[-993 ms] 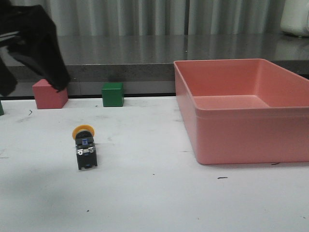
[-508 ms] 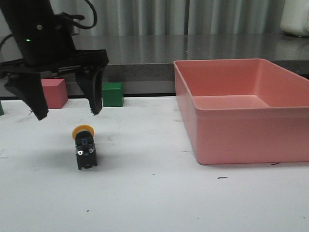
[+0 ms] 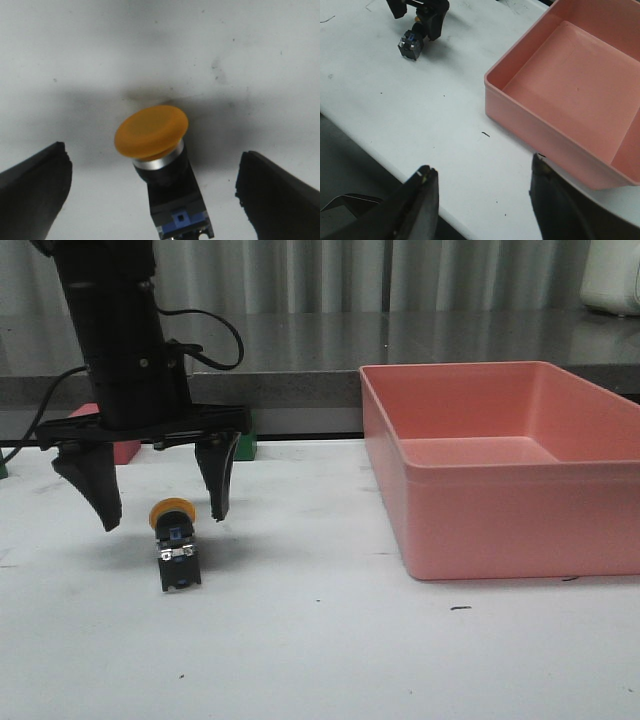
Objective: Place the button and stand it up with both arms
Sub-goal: 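Lower the open left gripper over the lying button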
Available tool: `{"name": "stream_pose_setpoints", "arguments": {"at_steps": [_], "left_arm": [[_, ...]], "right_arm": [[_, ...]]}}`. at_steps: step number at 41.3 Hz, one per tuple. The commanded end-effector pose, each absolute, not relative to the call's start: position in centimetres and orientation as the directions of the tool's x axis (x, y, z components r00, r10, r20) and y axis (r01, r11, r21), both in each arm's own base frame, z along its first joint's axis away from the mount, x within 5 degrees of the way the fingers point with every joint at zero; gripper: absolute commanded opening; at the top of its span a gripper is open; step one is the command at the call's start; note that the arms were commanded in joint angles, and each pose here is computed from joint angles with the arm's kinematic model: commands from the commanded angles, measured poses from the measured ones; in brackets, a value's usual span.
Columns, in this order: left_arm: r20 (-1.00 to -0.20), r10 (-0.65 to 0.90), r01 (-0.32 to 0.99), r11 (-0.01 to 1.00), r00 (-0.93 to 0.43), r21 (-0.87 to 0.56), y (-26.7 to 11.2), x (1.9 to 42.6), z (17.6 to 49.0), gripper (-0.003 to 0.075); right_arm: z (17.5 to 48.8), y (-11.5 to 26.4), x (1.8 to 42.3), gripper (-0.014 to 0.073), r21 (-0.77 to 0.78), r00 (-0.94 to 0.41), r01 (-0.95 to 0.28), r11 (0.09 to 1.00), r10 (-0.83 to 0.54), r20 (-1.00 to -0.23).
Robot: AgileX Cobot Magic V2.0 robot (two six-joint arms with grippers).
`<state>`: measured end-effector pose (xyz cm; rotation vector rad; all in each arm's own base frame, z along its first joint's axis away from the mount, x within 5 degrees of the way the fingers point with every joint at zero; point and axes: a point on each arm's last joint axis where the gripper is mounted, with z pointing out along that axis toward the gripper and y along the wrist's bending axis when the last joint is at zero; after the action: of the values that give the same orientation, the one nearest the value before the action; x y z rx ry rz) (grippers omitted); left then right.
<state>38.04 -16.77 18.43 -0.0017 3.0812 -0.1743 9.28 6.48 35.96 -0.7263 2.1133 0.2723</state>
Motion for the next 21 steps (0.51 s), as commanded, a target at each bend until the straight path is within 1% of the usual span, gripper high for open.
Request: {"name": "stream_pose_setpoints", "arguments": {"at_steps": [1,12,21], "left_arm": [[-0.129,-0.019,0.0,0.989,-0.991,-0.149,-17.28,38.49,20.94,0.064],[-0.126,-0.03,-0.01,0.989,-0.992,-0.15,-17.59,39.22,20.28,0.0638],[-0.1,-0.026,-0.012,0.99,-0.995,-0.139,-17.54,39.07,19.99,0.0637]], "right_arm": [[37.17,6.54,9.45,0.0436,-0.077,-0.397,-0.586,0.806,-0.369,-0.84],[37.17,6.54,9.45,0.0436,-0.077,-0.397,-0.586,0.806,-0.369,-0.84],[37.17,6.54,9.45,0.0436,-0.077,-0.397,-0.586,0.806,-0.369,-0.84]]}}
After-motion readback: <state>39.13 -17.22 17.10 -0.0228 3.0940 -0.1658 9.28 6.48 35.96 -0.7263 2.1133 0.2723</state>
